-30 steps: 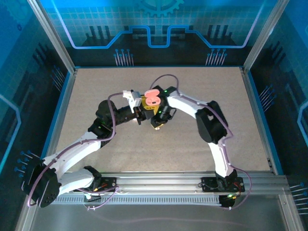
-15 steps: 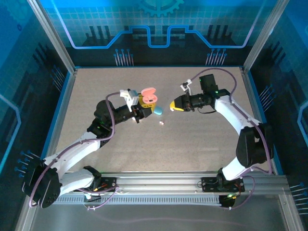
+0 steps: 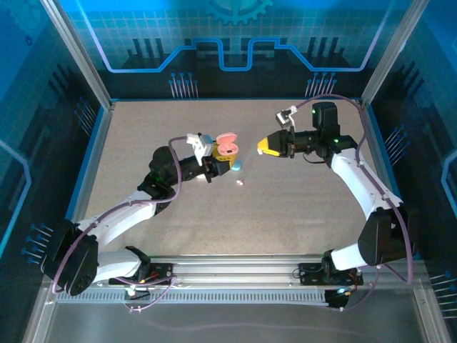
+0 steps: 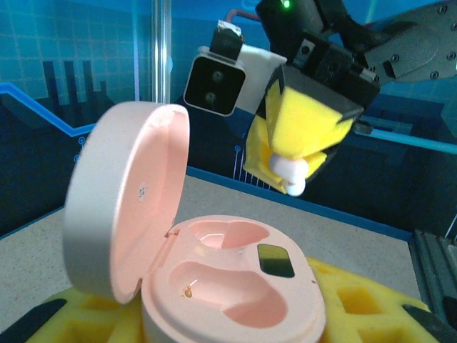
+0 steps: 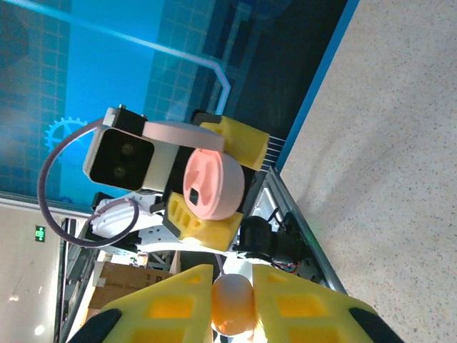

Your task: Insert wireless bluetooth earbuds into charging case

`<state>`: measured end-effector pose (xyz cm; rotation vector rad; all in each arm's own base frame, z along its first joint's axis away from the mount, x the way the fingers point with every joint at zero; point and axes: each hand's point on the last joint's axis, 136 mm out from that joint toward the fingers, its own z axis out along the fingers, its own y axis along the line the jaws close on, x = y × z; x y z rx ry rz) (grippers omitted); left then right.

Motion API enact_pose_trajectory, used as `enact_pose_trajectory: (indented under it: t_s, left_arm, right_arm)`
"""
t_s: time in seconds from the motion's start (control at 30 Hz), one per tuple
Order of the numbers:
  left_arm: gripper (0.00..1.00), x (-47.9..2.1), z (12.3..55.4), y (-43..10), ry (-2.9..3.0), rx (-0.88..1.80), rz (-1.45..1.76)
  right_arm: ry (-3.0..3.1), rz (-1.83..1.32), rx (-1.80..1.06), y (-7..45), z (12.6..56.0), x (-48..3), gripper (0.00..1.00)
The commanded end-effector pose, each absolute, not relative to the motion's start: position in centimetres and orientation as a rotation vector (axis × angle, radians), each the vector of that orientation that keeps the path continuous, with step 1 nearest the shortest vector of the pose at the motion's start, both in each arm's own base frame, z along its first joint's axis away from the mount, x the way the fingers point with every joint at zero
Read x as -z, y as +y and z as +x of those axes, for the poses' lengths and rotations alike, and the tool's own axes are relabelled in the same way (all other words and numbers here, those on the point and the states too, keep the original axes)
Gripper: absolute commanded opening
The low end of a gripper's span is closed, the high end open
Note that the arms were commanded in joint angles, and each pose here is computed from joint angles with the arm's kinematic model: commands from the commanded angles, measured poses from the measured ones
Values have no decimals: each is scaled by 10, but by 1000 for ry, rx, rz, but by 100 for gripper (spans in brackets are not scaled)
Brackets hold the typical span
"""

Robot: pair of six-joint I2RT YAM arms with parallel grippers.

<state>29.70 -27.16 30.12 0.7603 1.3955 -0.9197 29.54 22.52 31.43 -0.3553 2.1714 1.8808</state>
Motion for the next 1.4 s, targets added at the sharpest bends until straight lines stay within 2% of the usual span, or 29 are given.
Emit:
enact_pose_trajectory:
  t_s: [0.0,0.63,1.37]
  left_arm:
    - [32,-302,289,-282,1331,904,835]
    - [32,-304,287,-302,1311,922,855]
    - [32,-307,282,-307,1294,972,873]
  right_arm:
    - [2113,-385,-1889,222,290,-340,19]
    - [2128,-526,-1725,250,269,-340,20]
    - [2185,-518,-1638,268,278,-327,20]
